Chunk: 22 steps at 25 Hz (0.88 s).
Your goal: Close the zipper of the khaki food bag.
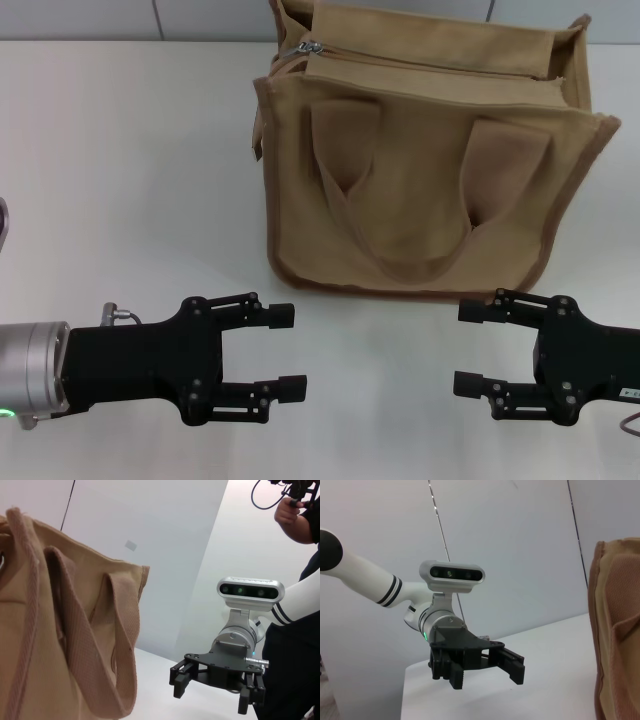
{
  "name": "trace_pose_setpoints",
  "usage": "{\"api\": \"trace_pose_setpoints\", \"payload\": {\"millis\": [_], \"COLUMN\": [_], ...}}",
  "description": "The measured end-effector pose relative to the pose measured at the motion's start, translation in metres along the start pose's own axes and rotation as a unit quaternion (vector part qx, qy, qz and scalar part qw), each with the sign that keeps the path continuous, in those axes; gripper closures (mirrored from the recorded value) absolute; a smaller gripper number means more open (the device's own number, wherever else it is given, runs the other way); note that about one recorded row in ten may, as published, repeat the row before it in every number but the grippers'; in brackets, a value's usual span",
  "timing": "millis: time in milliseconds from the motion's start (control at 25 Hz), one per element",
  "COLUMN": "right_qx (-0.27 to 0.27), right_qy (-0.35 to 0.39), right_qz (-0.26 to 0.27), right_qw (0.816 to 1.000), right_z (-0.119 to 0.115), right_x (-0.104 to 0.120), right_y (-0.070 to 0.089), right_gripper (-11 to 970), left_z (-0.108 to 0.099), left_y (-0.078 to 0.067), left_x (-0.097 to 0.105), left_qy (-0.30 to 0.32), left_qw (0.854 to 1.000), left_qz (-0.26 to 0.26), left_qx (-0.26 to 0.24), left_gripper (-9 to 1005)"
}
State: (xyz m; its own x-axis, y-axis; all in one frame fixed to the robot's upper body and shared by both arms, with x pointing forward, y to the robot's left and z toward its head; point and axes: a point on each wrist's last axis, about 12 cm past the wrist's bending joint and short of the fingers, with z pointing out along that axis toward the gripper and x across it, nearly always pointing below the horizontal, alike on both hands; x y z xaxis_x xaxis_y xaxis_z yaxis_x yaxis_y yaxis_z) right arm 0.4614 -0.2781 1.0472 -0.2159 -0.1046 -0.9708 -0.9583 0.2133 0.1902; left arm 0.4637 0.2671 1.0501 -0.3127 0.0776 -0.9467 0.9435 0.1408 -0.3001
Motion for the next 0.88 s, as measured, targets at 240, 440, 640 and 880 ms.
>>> {"api": "trace_pose_setpoints", "payload": {"millis": [240,440,640,880], "right_qx": [0.000,-0.001,-0.001,-0.001], "right_qy": [0.000,-0.001,-0.001,-0.001], "right_qz": [0.001,0.001,0.002,0.002], "right_qw": [1.000,1.000,1.000,1.000], "right_z": [0.000,0.001,0.001,0.001], "right_x": [0.000,0.000,0.000,0.000], "right_y": [0.000,0.000,0.000,0.000], "right_gripper": [182,183,183,182], "left_z": [0.000,0.000,-0.002,0.002], "left_y": [0.000,-0.001,-0.002,0.003], "left_x": [0.000,-0.001,-0.008,-0.033], "left_qy": [-0.001,-0.002,-0.035,-0.151], "left_qw": [1.000,1.000,0.999,0.987], "left_qz": [0.000,0.000,0.008,0.049], "left_qx": [0.002,0.004,0.006,-0.017], "left_gripper": [199,202,204,208]}}
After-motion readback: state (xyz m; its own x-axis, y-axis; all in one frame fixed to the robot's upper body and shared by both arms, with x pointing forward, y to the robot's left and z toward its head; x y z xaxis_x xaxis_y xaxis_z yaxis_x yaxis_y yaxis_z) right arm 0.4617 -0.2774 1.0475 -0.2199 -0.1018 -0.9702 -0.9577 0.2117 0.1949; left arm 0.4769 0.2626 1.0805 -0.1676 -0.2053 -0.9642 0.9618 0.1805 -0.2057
